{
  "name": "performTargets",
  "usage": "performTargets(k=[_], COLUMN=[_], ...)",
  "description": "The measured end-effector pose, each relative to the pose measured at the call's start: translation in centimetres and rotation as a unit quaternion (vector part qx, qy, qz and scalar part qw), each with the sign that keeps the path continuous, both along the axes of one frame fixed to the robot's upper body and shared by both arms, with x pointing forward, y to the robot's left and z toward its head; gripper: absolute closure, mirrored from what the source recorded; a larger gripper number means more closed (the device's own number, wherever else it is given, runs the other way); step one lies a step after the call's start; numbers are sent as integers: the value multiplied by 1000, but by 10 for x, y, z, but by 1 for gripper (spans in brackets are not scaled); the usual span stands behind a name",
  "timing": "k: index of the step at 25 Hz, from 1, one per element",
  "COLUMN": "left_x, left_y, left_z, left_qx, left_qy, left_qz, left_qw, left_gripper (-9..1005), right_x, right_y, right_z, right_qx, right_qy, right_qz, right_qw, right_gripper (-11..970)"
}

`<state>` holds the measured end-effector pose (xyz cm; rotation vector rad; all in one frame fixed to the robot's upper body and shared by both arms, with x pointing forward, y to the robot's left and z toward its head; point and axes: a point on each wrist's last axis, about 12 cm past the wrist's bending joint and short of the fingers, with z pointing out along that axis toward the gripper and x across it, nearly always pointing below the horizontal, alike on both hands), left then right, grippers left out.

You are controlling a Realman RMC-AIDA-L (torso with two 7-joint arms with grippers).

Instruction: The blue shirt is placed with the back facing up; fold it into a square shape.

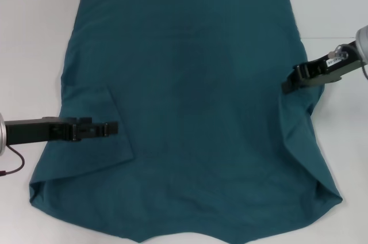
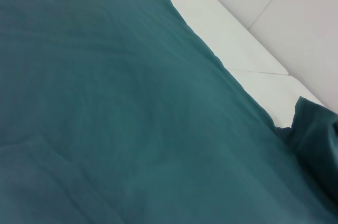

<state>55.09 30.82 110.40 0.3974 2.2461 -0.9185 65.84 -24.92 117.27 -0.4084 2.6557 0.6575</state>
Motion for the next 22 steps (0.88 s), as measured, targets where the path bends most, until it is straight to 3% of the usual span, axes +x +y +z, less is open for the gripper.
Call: performTargets(k=[7,14,20,22], left_x=[1,0,-11,-22], left_y=[3,11,38,46], left_z=[0,0,13,20], left_qx=[0,-14,-97,-136], left_qy=[2,9,111,150], left_qz=[11,43,111,113], left_qw=[1000,999,983,973], left_gripper=[49,49,49,49], right_x=[-2,-8,-28,-36], right_y=[3,-8,-40,-51], right_z=[-7,-6,-7,-8], right_qx=[18,108,149,158], right_qy=[12,22,52,59], right_qz=[0,-20,-27,-29], right_qw=[1000,994,987,985], right_gripper=[938,648,462,458])
